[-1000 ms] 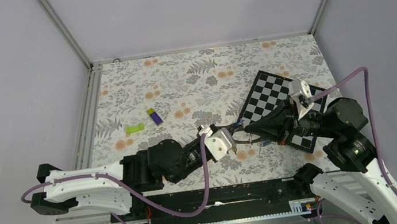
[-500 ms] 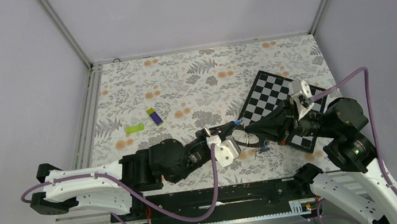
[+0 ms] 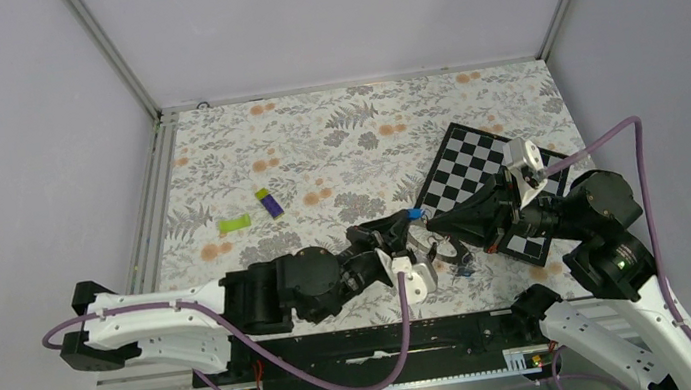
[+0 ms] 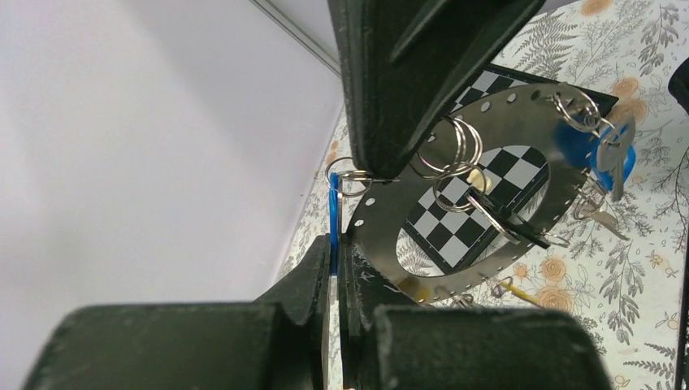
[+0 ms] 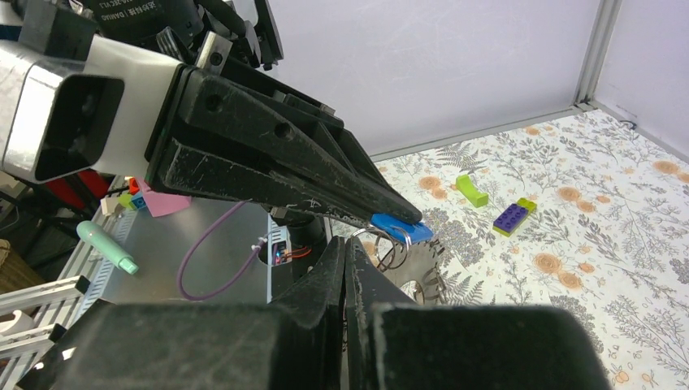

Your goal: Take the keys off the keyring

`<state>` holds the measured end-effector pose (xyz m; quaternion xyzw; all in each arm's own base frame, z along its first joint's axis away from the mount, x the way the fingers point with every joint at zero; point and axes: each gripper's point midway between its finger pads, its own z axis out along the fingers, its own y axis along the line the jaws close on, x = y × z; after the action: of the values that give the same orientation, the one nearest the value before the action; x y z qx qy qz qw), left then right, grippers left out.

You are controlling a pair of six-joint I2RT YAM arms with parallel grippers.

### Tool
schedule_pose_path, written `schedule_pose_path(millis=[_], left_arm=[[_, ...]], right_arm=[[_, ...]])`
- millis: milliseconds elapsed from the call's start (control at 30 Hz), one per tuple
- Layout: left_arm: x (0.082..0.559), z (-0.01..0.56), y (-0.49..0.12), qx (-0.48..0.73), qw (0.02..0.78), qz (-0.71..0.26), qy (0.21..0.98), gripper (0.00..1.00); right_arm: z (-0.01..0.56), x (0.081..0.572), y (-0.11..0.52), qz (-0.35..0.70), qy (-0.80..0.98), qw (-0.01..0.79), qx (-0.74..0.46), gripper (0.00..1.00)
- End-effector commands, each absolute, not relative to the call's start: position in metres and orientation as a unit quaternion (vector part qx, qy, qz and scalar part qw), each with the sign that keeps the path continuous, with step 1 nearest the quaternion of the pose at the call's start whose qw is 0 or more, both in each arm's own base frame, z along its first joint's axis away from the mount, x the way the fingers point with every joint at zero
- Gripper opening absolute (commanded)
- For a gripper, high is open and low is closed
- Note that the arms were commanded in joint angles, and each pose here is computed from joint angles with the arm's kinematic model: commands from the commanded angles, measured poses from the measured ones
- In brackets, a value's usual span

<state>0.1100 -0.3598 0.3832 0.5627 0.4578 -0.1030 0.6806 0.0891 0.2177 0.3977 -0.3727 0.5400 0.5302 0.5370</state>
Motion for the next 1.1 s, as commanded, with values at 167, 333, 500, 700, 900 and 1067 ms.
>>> schedule_pose_path(millis=[167, 333, 500, 700, 900, 1067], left_arm=[[0.103, 0.415, -0.359, 0.546, 0.704, -0.107, 0.441, 0.00], [0.102, 0.418, -0.355, 0.538, 0.708, -0.104, 0.446, 0.00], [0.100, 0.422, -0.353, 0.535, 0.710, -0.108, 0.445, 0.00], [0.095, 0.424, -0.353, 0.539, 0.710, -0.117, 0.437, 0.00], [0.090, 0.433, -0.351, 0.534, 0.715, -0.129, 0.433, 0.00], [0.084, 0.441, -0.350, 0.529, 0.718, -0.145, 0.429, 0.00]], right_arm=[[0.434, 0.076, 0.211, 0.529, 0.486, 0.579, -0.386, 0.00], [0.429, 0.075, 0.210, 0.526, 0.493, 0.574, -0.388, 0.00], [0.428, 0.073, 0.207, 0.523, 0.491, 0.581, -0.385, 0.00], [0.428, 0.072, 0.204, 0.520, 0.491, 0.587, -0.379, 0.00], [0.426, 0.071, 0.203, 0.522, 0.494, 0.585, -0.375, 0.00], [0.427, 0.067, 0.203, 0.527, 0.489, 0.582, -0.380, 0.00]])
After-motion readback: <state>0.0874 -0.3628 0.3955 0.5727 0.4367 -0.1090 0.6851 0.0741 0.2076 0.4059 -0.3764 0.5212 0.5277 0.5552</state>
